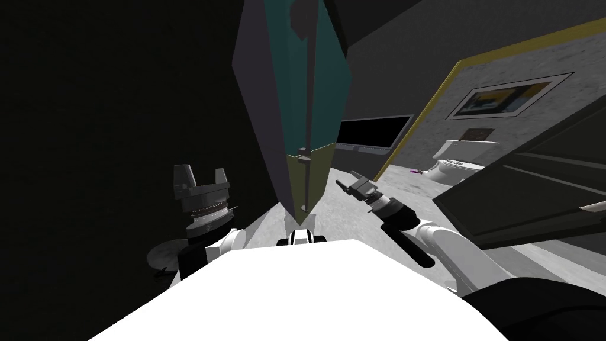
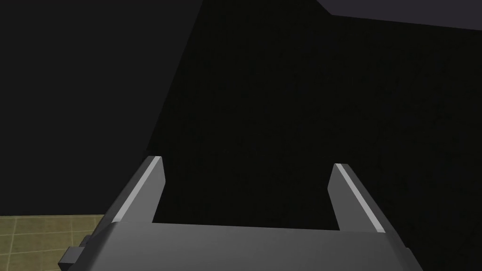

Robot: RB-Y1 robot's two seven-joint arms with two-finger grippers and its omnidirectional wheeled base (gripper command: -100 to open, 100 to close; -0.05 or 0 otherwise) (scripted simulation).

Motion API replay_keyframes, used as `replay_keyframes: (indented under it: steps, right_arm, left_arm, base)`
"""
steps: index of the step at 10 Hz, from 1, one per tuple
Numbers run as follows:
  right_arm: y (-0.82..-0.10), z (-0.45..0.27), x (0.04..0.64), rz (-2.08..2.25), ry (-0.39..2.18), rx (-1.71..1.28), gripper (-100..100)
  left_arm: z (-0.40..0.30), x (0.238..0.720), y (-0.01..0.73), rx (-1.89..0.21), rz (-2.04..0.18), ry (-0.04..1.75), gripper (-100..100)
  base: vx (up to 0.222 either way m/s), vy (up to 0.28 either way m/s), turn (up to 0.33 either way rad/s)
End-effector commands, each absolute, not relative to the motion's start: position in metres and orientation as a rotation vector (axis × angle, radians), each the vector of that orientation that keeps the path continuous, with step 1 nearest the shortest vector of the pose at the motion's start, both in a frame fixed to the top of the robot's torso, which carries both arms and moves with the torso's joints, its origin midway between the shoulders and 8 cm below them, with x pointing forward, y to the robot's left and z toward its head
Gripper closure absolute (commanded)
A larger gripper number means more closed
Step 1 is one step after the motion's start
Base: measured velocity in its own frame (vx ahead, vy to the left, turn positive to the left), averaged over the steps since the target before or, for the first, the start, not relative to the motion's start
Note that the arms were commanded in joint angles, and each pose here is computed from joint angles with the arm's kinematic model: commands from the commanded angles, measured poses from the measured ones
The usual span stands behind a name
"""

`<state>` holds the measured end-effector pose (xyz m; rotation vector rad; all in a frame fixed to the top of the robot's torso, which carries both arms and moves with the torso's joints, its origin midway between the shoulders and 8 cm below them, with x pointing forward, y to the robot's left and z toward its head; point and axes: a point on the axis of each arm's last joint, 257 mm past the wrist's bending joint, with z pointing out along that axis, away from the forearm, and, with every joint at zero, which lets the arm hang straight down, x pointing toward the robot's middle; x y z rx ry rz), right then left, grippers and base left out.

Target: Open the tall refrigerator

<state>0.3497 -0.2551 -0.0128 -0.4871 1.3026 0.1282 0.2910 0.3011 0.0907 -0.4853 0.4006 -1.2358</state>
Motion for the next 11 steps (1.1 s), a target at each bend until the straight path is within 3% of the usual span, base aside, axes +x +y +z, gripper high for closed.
replay_keyframes:
  steps: [1, 11]
  right_arm:
    - [-0.268, -0.017, 0.353, 0.016, 1.316, -0.548, -100]
    - [-0.313, -0.019, 0.365, -0.403, 1.306, -0.828, -100]
  left_arm:
    - [0.091, 0.291, 0.301, -0.485, -1.236, 0.401, 0]
    - [0.091, 0.291, 0.301, -0.485, -1.236, 0.401, 0]
  base:
    - [0.092, 0.163, -0.071]
    - [0.076, 0.196, -0.089]
